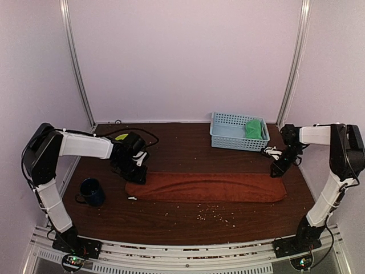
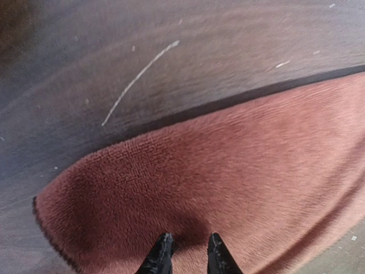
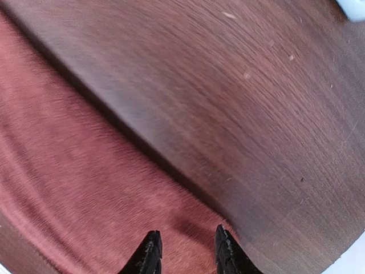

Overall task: Roll the towels
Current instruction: Smooth out the towel at the center of the board, then pick up the towel from the center of the board, then fold the towel at the center of the board.

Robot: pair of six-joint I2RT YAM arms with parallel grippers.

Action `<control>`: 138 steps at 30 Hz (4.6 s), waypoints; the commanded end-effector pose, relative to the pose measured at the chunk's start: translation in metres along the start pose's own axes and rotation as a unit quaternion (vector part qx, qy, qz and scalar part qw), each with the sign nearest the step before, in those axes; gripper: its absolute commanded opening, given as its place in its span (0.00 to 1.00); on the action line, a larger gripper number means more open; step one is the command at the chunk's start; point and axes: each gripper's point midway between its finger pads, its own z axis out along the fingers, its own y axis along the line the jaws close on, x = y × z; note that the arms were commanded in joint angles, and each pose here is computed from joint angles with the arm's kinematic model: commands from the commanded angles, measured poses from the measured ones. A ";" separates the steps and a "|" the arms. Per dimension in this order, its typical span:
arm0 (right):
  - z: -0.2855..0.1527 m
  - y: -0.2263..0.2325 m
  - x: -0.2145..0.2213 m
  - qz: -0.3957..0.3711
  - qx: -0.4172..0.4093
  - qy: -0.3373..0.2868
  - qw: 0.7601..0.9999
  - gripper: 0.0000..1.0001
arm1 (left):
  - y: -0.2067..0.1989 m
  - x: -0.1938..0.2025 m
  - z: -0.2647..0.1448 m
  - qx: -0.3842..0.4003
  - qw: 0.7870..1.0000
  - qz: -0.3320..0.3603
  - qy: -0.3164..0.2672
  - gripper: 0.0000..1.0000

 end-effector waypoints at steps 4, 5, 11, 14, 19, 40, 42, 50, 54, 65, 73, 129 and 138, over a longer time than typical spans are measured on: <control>0.020 -0.035 0.001 0.063 0.061 0.033 0.996 0.33 | 0.013 -0.003 0.012 -0.020 0.999 -0.021 -0.015 0.24; 0.021 -0.036 -0.001 0.063 0.061 0.027 0.996 0.33 | 0.013 -0.002 0.012 -0.018 0.999 -0.022 -0.016 0.24; 0.012 -0.037 -0.032 0.058 0.034 -0.025 0.997 0.34 | 0.003 -0.013 0.007 0.008 0.999 -0.022 -0.038 0.24; -0.015 -0.030 -0.045 0.056 0.021 -0.053 0.997 0.36 | -0.005 -0.026 -0.010 0.026 0.997 -0.019 -0.067 0.26; -0.044 -0.031 -0.025 0.093 0.034 -0.042 0.994 0.40 | -0.005 -0.032 -0.029 0.025 0.996 -0.012 -0.089 0.30; 0.014 0.004 0.051 0.173 -0.064 0.083 0.979 0.46 | 0.025 0.002 -0.015 -0.022 0.998 -0.013 -0.050 0.39; 0.019 0.006 0.052 0.175 -0.069 0.083 0.979 0.44 | 0.028 0.003 -0.015 -0.025 0.998 -0.019 -0.052 0.40; 0.043 0.001 0.056 0.181 -0.062 0.089 0.978 0.13 | 0.035 0.002 -0.016 -0.032 0.997 -0.031 -0.057 0.40; 0.037 -0.009 0.053 0.192 -0.050 0.072 0.977 0.01 | 0.037 0.000 -0.018 -0.033 0.997 -0.031 -0.059 0.40; -0.024 -0.066 0.050 0.228 -0.003 0.016 0.974 0.00 | 0.040 0.012 -0.007 -0.032 0.998 -0.026 -0.039 0.41; -0.041 -0.067 0.032 0.231 -0.024 -0.010 0.973 0.00 | 0.037 0.015 -0.004 -0.024 0.999 -0.025 -0.032 0.40; -0.174 -0.094 -0.014 0.228 -0.012 -0.146 0.963 0.00 | -0.068 0.007 0.022 0.128 0.991 0.047 -0.010 0.22; -0.146 -0.013 -0.067 0.138 -0.097 -0.128 0.977 0.00 | -0.072 -0.007 0.020 0.113 0.992 0.059 -0.020 0.22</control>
